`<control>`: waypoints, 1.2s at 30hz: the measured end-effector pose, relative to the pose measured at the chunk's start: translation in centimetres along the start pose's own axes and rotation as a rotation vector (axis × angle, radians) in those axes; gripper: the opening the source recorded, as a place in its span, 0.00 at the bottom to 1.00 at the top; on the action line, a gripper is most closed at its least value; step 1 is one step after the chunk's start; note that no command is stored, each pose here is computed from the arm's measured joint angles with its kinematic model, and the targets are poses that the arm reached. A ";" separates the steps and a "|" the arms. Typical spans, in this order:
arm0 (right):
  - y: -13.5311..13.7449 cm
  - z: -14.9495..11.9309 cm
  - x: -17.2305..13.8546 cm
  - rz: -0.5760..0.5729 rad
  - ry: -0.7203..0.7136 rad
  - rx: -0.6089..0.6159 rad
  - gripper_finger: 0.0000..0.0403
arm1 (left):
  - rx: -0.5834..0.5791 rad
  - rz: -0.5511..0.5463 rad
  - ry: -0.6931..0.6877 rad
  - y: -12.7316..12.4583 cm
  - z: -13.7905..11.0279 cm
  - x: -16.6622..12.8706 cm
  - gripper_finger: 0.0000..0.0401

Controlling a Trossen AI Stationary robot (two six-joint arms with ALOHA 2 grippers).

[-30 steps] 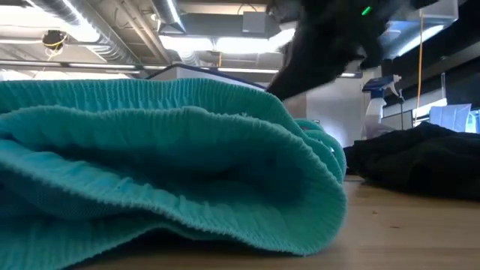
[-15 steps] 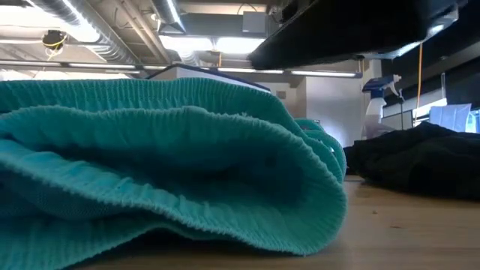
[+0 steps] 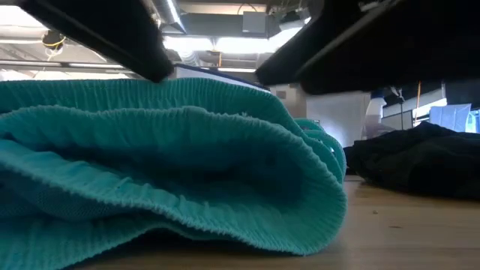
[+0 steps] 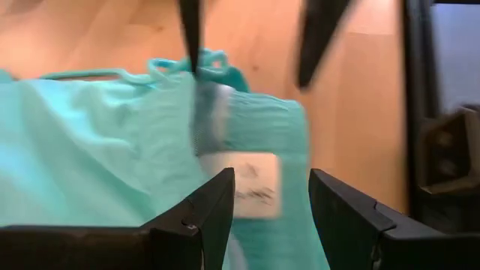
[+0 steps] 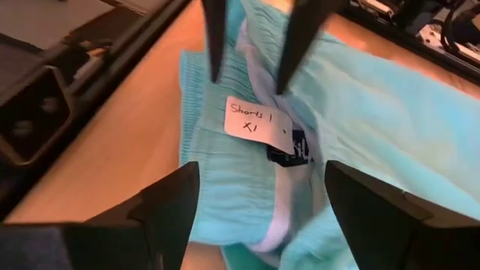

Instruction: Fold Laundry from Bin

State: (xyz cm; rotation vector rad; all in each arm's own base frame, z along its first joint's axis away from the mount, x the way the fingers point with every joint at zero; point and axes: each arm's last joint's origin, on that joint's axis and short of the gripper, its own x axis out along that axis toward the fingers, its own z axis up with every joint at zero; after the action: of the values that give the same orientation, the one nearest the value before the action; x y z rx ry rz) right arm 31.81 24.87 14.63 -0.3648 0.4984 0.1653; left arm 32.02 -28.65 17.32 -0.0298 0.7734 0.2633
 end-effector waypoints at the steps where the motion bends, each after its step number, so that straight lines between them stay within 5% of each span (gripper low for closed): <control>1: 0.2 0.0 0.3 -0.006 0.003 -0.002 0.72 | -0.003 0.012 0.005 0.3 0.2 0.3 0.41; 9: 0.5 0.3 1.1 -0.069 0.053 -0.057 0.71 | 0.008 0.060 0.098 2.1 1.1 1.6 0.41; 20: 0.3 0.6 1.1 -0.106 0.048 -0.029 0.71 | 0.081 0.118 0.036 1.2 3.0 -1.5 0.41; 36: 0.4 0.9 1.1 -0.103 0.042 0.001 0.71 | 0.051 0.239 0.144 3.6 2.3 3.0 0.41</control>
State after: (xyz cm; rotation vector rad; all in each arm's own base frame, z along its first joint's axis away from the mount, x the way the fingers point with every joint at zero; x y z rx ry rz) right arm 33.05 25.64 14.76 -0.3922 0.5198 0.0582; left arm 34.80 -24.19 17.14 0.0933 0.9277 0.4724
